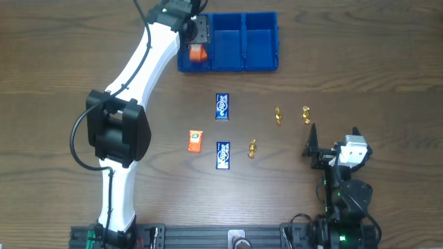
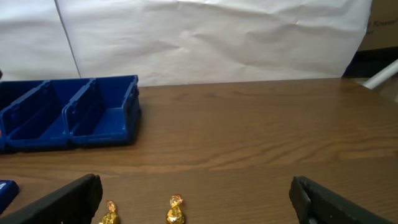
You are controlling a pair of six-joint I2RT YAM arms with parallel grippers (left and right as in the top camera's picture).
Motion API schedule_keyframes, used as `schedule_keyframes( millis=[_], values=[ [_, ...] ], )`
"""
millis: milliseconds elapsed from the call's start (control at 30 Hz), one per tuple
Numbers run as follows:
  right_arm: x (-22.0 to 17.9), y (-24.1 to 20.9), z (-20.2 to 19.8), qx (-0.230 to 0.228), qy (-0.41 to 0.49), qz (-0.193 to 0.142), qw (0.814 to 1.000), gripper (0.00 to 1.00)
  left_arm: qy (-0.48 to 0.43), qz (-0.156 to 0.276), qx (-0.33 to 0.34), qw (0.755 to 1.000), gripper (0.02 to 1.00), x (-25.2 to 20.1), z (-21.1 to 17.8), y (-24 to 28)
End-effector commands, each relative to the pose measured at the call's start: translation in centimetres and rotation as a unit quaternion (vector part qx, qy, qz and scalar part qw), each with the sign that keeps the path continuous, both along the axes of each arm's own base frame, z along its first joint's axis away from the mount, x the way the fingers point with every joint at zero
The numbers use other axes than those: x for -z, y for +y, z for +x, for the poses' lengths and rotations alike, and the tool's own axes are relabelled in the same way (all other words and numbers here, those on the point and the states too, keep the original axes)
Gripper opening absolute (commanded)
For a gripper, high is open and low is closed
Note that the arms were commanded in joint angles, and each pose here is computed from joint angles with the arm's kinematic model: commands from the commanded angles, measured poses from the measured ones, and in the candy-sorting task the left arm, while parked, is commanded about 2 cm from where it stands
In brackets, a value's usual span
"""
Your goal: Sort Candies Into Trays
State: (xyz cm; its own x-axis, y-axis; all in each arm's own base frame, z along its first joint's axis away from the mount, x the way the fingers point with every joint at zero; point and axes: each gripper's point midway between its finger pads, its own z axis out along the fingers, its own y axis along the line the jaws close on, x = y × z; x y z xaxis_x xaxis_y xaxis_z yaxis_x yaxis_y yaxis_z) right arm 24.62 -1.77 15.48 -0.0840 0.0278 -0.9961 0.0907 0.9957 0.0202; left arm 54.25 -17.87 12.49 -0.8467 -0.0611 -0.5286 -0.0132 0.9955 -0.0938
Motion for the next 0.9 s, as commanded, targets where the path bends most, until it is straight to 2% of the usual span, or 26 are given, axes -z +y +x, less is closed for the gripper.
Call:
schedule_keyframes(
  millis=[33,133,233,333,467,667,900],
  values=[
    [0.1,-0.1,0.0,0.002,0.003,-0.006,1.000,0.998,-0.035,-0.013,-0.010,0.999,0.827,-5.5,-0.7,0.6],
    [0.1,-0.1,0.0,0.002,0.003,-0.006,1.000,0.998,-0.046,-0.001,-0.003,0.999,0.825,-9.9,-5.1,0.2],
    [0.1,-0.1,0.0,0.002,0.003,-0.006,1.000,0.998,-0.049,0.005,0.013,0.999,0.840,-11.3,-10.8,-0.9],
    [0.1,-0.1,0.0,0.002,0.003,-0.006,1.000,0.998,-0.016,0.001,0.025,1.000,0.945,-8.5,-17.5,-1.2],
    [0.1,-0.1,0.0,0.002,0.003,-0.006,1.000,0.998,0.055,0.021,0.043,0.997,0.993,-1.6,-24.5,-0.9],
    [0.1,-0.1,0.0,0.002,0.003,-0.006,1.000,0.998,0.108,0.041,0.056,0.992,0.991,5.8,-29.0,-0.6],
    [0.1,-0.1,0.0,0.002,0.003,-0.006,1.000,0.998,0.120,0.048,0.051,0.990,0.939,7.9,-29.6,-0.1]
  ],
)
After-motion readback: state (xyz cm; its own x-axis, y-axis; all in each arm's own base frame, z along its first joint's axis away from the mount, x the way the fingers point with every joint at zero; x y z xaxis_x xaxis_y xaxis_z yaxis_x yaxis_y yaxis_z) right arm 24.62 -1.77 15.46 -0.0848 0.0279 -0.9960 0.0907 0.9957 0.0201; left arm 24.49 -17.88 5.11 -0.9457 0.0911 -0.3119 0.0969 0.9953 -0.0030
